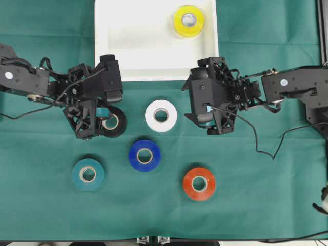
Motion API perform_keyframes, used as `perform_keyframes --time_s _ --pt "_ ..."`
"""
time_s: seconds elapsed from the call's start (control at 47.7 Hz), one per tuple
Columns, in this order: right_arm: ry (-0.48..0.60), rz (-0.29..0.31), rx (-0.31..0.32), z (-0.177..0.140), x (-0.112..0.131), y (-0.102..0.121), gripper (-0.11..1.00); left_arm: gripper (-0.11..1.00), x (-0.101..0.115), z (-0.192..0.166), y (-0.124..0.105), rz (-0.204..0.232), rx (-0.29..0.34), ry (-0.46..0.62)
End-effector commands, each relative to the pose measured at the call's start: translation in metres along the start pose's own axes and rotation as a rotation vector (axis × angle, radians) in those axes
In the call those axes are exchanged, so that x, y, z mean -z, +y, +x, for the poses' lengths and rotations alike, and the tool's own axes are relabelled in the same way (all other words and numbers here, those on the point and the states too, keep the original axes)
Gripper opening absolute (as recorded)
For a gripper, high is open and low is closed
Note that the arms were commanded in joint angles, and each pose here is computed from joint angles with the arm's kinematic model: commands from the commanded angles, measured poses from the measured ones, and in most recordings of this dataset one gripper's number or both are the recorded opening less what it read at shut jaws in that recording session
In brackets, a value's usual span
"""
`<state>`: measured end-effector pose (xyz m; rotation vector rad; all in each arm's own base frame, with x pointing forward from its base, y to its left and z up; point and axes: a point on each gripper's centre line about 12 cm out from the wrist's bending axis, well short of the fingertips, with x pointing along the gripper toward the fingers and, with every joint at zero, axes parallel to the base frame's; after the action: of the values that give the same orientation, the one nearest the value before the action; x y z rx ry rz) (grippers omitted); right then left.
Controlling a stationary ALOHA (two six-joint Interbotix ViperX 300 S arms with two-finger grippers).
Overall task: Put the tape alternately from left to right into the white case.
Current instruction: 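Grip the black roll with the left gripper and lift it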
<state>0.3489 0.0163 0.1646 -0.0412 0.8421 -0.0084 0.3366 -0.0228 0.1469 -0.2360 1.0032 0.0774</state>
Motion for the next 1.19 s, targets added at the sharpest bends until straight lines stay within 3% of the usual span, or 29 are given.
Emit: perform_keyframes --time_s 0.0,0.209,0.398,0.691,1.173 --pt "-0.047 -0.001 -0.007 -0.008 -0.010 0.001 0.85 -0.04 -0.020 -0.022 -0.007 0.008 0.024 -0.078" --pt "-0.051 -0.003 -0.008 -0.008 -0.011 0.001 0.85 -0.04 -0.031 -0.033 -0.006 -0.003 0.020 -0.089" --pt "-0.054 -0.003 -0.008 -0.008 -0.012 0.001 0.85 -0.04 -0.032 -0.029 0.011 -0.017 -0.013 -0.079" --pt "-0.057 -0.003 -0.008 -0.008 -0.013 0.001 0.85 -0.04 -0.043 -0.032 0.060 -0.013 -0.097 -0.099" --pt "-0.068 -0.003 -0.012 -0.008 -0.014 0.002 0.85 -0.04 -0.059 -0.039 0.166 -0.085 -0.274 -0.158"
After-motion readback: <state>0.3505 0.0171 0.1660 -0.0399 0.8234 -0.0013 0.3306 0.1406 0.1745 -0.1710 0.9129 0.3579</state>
